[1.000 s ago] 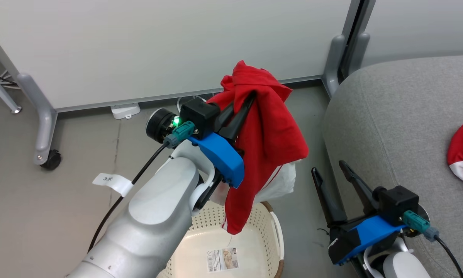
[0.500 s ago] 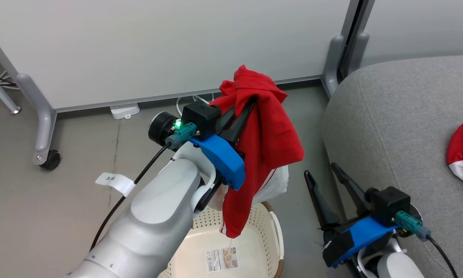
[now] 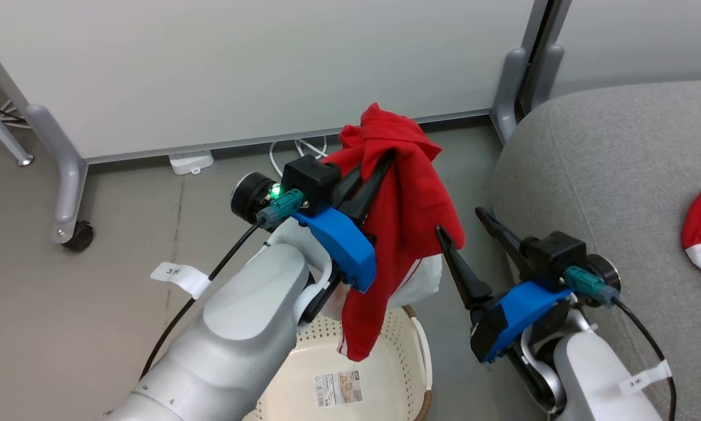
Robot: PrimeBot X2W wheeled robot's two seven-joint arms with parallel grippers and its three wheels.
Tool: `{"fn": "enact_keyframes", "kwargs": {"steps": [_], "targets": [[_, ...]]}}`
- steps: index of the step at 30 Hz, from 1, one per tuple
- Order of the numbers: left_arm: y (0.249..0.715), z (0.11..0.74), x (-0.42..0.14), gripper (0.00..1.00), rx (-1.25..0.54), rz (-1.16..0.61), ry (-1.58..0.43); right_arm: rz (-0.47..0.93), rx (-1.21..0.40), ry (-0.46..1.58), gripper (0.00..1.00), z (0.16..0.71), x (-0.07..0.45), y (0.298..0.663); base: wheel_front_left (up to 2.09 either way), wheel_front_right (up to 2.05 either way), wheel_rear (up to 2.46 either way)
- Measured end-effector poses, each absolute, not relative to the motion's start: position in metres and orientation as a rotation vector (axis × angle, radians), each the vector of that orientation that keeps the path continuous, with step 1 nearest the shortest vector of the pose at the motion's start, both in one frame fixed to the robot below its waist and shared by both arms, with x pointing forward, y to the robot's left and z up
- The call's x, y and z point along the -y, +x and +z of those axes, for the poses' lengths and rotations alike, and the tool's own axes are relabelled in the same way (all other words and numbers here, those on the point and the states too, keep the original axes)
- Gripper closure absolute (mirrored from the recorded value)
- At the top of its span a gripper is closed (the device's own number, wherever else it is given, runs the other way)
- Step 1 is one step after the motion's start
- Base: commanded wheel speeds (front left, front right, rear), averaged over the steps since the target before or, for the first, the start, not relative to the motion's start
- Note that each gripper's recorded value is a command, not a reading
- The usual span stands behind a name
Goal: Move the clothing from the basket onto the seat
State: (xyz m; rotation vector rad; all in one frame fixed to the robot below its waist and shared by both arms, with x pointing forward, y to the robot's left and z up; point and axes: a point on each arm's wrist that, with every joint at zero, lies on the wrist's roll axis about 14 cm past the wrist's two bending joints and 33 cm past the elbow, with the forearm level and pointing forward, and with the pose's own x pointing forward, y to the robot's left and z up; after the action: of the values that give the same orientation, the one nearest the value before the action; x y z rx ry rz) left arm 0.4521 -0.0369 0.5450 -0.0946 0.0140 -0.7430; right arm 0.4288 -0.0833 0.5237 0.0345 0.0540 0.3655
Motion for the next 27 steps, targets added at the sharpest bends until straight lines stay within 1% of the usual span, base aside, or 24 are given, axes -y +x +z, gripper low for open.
{"fn": "enact_keyframes", "kwargs": {"steps": [7, 11, 19, 25, 26, 27], "targets": [[0.449, 0.544, 0.035, 1.0, -0.019, -0.744, -0.098, 0.391, -0.127, -0.011, 0.0, 0.511, 0.082, 0.443, 0.0, 0.0, 0.0], [0.449, 0.547, 0.036, 1.0, -0.012, -0.748, -0.097, 0.43, -0.184, -0.026, 0.0, 0.501, 0.074, 0.449, 0.0, 0.0, 0.0], [0.443, 0.547, 0.041, 1.0, -0.016, -0.772, -0.095, 0.477, -0.227, -0.04, 0.0, 0.496, 0.063, 0.462, 0.0, 0.0, 0.0], [0.442, 0.55, 0.042, 1.0, -0.014, -0.775, -0.095, 0.506, -0.258, -0.007, 0.0, 0.489, 0.05, 0.462, 0.0, 0.0, 0.0], [0.442, 0.551, 0.043, 1.0, -0.012, -0.775, -0.097, 0.51, -0.262, 0.007, 0.08, 0.489, 0.048, 0.461, 0.0, 0.0, 0.0], [0.442, 0.551, 0.043, 1.0, -0.011, -0.776, -0.095, 0.514, -0.264, 0.012, 0.67, 0.488, 0.045, 0.461, 0.0, 0.0, 0.0]]}}
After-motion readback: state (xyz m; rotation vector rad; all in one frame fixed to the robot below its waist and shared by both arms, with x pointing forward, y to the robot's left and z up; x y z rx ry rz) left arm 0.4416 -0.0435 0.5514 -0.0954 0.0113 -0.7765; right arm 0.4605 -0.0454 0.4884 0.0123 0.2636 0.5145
